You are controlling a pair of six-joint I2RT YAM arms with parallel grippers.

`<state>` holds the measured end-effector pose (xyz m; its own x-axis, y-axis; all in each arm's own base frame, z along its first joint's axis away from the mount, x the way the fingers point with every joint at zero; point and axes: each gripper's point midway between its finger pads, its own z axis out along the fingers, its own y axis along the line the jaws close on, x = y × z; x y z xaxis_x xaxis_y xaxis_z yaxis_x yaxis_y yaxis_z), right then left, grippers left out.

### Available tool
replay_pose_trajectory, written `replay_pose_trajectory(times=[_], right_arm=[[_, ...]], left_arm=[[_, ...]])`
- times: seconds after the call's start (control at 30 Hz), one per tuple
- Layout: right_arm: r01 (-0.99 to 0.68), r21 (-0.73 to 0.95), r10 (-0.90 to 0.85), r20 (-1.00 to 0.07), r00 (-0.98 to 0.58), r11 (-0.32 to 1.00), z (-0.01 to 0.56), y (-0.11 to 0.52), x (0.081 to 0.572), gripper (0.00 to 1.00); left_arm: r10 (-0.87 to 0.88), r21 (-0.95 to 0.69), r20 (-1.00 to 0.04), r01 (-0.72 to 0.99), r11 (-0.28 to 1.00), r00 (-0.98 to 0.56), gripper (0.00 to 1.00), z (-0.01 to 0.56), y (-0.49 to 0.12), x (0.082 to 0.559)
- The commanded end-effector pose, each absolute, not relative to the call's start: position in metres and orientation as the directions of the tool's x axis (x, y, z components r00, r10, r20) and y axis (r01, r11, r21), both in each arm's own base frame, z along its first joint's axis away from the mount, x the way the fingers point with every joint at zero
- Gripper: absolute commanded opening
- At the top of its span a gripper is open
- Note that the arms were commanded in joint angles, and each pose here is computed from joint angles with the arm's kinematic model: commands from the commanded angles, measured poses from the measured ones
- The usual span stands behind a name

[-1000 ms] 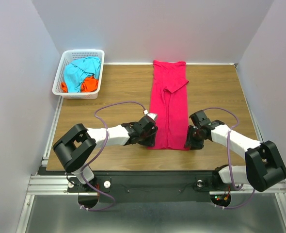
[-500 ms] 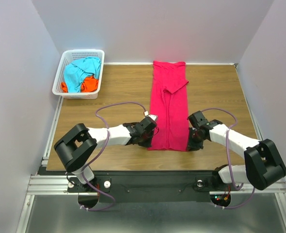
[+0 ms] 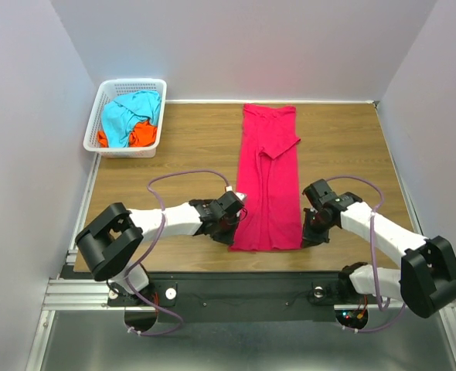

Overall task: Fold and stack the t-shirts
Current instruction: Fold the tshirt

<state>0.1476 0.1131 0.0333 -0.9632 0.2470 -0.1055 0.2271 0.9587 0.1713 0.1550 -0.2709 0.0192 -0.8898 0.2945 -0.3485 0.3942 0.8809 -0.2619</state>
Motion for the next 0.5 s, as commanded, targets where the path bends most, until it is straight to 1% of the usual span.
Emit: replay_pose_trajectory(times=[0.0,0.13,0.27,0.3,0.33,0.37,0.47], right_arm=[[0.195,0.131,0.212,-0.128,-0.969,0.972,0.052,0.103,0.14,0.01],[0.192,0.116,0.212,-0.191,-0.959,0.975,0.068,0.102,0.161,0.01],[0.187,0.122,0.214,-0.277,-0.937,0.975,0.092,0.109,0.194,0.01],[0.185,0.1,0.207,-0.303,-0.93,0.978,0.095,0.106,0.202,0.01],[0.172,0.071,0.186,-0.305,-0.934,0.982,0.094,0.105,0.208,0.01],[0.17,0.054,0.179,-0.343,-0.922,0.984,0.102,0.103,0.22,0.01],[0.14,0.02,0.138,-0.37,-0.919,0.99,0.105,0.105,0.241,0.01]], left_arm=[[0.331,-0.265,-0.278,0.404,0.876,-0.901,0.0,0.026,-0.25,0.129],[0.328,-0.246,-0.347,0.423,0.872,-0.878,0.0,0.045,-0.261,0.149],[0.319,-0.218,-0.411,0.431,0.876,-0.854,0.0,0.058,-0.272,0.179],[0.293,-0.225,-0.436,0.418,0.88,-0.851,0.0,0.067,-0.275,0.194],[0.299,-0.216,-0.451,0.427,0.878,-0.841,0.0,0.069,-0.276,0.203],[0.283,-0.22,-0.48,0.426,0.877,-0.83,0.0,0.079,-0.281,0.217],[0.281,-0.192,-0.517,0.429,0.883,-0.809,0.0,0.088,-0.278,0.247]])
